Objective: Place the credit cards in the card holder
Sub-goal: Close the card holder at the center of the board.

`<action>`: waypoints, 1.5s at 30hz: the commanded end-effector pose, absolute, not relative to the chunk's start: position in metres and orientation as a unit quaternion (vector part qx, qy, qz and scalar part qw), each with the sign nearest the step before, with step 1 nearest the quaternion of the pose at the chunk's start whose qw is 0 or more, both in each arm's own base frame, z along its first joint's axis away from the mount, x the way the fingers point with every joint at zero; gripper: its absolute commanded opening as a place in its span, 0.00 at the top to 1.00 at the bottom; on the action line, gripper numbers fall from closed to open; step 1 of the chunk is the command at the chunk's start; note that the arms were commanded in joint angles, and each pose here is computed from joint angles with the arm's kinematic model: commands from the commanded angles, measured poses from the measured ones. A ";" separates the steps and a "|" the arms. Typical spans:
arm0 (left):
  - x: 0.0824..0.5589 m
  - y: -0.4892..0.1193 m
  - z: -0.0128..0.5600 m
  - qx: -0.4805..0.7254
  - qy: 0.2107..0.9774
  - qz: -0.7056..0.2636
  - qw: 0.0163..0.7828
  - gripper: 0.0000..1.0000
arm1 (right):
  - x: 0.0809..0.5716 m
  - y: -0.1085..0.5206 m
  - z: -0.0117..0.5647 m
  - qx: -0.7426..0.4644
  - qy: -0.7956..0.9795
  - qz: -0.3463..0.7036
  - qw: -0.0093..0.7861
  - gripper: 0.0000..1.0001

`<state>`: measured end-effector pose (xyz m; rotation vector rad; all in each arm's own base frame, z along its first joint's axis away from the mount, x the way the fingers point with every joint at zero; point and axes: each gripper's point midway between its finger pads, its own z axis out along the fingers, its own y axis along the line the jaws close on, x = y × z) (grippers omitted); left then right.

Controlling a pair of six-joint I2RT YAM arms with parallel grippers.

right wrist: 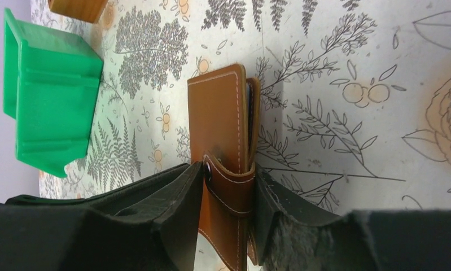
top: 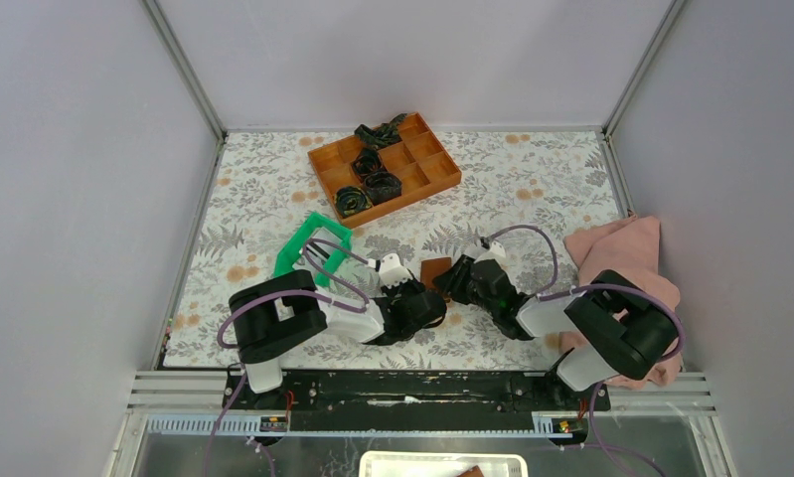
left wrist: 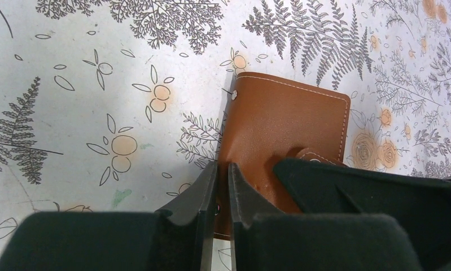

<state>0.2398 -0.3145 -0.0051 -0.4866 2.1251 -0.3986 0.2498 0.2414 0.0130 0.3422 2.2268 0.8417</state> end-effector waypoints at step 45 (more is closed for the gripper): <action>0.157 -0.216 -0.080 -0.089 0.951 0.035 0.294 0.66 | 0.215 0.156 0.015 0.175 0.904 0.130 0.368 0.68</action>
